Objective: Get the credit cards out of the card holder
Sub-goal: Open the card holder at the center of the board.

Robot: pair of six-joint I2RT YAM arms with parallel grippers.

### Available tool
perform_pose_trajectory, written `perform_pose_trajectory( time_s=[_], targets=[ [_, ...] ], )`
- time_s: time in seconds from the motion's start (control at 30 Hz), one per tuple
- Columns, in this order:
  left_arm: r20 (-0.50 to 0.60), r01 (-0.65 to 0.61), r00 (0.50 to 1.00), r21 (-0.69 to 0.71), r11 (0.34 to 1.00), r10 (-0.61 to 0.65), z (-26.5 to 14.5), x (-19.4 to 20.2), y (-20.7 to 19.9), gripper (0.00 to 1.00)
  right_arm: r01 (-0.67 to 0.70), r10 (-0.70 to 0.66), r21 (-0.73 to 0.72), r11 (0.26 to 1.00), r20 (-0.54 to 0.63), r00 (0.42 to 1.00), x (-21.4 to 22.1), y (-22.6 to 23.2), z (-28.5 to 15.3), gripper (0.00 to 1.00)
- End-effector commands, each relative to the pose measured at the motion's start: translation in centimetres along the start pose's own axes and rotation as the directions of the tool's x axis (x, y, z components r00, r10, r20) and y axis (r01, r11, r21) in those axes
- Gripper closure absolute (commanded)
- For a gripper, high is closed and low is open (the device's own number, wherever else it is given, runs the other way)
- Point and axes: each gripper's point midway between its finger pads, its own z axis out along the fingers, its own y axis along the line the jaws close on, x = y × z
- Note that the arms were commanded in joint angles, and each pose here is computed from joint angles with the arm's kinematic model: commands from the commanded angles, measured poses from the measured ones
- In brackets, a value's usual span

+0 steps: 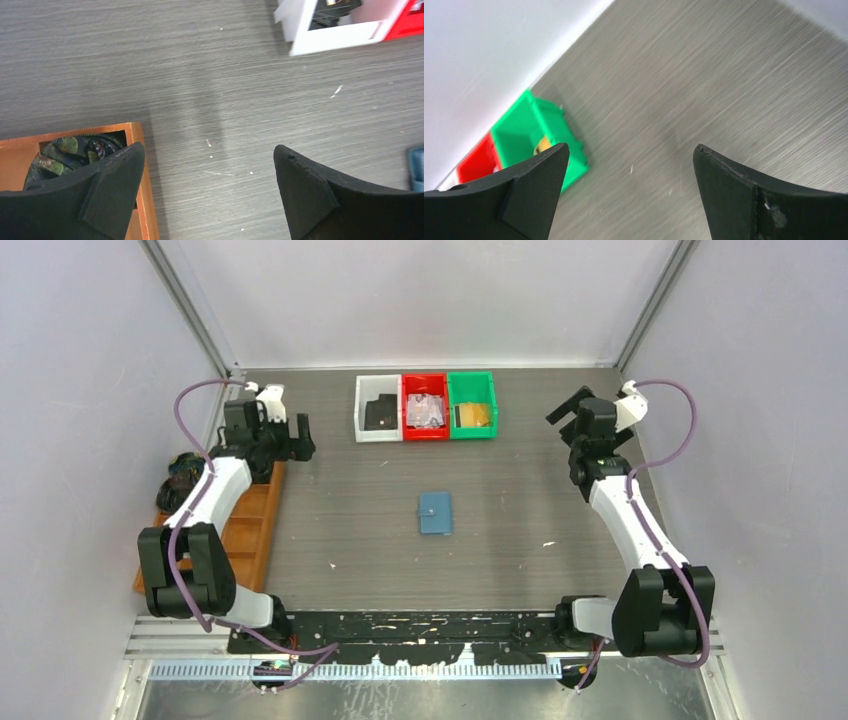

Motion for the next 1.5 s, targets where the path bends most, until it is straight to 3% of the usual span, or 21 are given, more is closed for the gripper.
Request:
perform_pose_trajectory(
  time_s=[0.0, 0.23, 0.47, 0.7, 0.9, 1.03, 1.33, 1.47],
  targets=[
    [-0.074, 0.03, 0.997, 0.121, 0.992, -0.021, -3.3, -1.4, -2.5, 0.0, -0.009, -0.016, -0.094, 0.996, -0.261, 0.965, 5.5, 2.6, -3.3, 0.01],
    [-0.153, 0.076, 0.987, 0.219, 0.973, -0.043, -5.3, -1.9, -4.6, 0.0, 0.131, -0.271, -0.325, 0.936, -0.434, 0.859, 14.4, 8.2, -10.4, 0.0],
    [-0.214, 0.08, 0.977, 0.297, 0.952, -0.016, -7.0, -1.3, -6.1, 0.0, 0.006, -0.358, -0.475, 0.88, -0.655, 0.666, 23.1, 11.2, -15.6, 0.01],
    [-0.232, 0.063, 0.973, 0.351, 0.934, 0.021, -8.9, -0.9, -7.1, 0.05, 0.007, -0.409, -0.48, 0.877, -0.739, 0.535, 28.6, 10.6, -16.9, 0.02],
    [-0.228, 0.069, 0.973, 0.388, 0.919, 0.023, -10.0, -0.8, -7.9, 0.09, 0.079, -0.436, -0.467, 0.88, -0.734, 0.52, 30.9, 9.5, -16.5, 0.01],
    [-0.221, 0.069, 0.975, 0.405, 0.912, 0.024, -10.4, -1.0, -8.3, 0.12, 0.236, -0.531, -0.49, 0.839, -0.645, 0.55, 31.1, 9.3, -16.3, 0.0],
    [-0.207, 0.079, 0.978, 0.407, 0.91, 0.008, -10.7, -2.1, -8.5, 0.12, 0.47, -0.657, -0.459, 0.754, -0.538, 0.528, 32.3, 9.3, -16.3, 0.0],
    [-0.2, 0.082, 0.98, 0.402, 0.912, 0.0, -10.8, -2.5, -8.5, 0.11, 0.56, -0.707, -0.438, 0.704, -0.511, 0.489, 33.0, 8.9, -16.2, 0.0]
  ],
)
